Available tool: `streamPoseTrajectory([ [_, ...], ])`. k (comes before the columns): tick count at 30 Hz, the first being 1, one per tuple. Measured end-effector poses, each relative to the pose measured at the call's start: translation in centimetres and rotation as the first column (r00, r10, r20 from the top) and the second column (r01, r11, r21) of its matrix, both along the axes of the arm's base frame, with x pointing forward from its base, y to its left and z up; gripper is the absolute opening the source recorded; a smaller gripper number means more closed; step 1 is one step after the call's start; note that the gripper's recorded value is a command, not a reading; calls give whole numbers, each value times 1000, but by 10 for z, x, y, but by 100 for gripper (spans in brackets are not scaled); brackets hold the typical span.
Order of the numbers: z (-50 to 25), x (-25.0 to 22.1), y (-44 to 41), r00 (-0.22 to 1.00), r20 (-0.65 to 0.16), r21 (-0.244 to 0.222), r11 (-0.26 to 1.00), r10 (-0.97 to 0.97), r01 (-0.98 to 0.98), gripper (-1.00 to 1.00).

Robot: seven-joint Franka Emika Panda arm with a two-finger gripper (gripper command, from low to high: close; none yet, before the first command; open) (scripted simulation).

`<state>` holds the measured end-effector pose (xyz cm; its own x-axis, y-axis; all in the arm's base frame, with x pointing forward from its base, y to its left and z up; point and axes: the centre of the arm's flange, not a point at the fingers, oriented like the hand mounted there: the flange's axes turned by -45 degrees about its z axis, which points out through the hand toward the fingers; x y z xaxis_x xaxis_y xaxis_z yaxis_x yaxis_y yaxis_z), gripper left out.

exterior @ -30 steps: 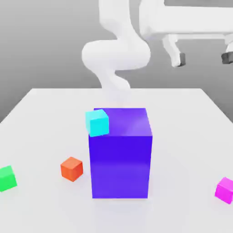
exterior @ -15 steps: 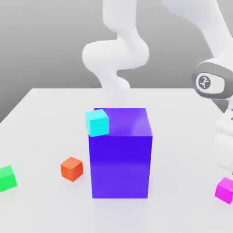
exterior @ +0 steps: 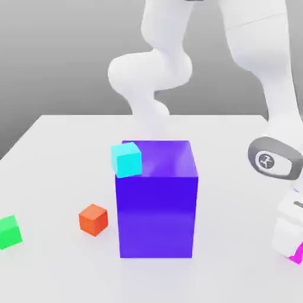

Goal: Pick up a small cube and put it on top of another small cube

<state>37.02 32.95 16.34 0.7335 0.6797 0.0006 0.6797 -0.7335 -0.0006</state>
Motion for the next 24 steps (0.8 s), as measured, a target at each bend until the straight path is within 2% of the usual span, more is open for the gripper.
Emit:
streamPoseTrajectory([
  [2, 23, 4, -6, 1000, 1, -2, 1000, -16, 16, -100],
  [5, 32, 49, -73, 977, 6, -13, 977, -213, 213, -100],
  [11, 43, 103, -221, 819, 15, -24, 819, -574, 574, -100],
  [18, 56, 101, -395, 489, 20, -23, 488, -872, 872, -100],
  [24, 69, 44, -545, 87, 15, -12, 87, -996, 996, -100],
])
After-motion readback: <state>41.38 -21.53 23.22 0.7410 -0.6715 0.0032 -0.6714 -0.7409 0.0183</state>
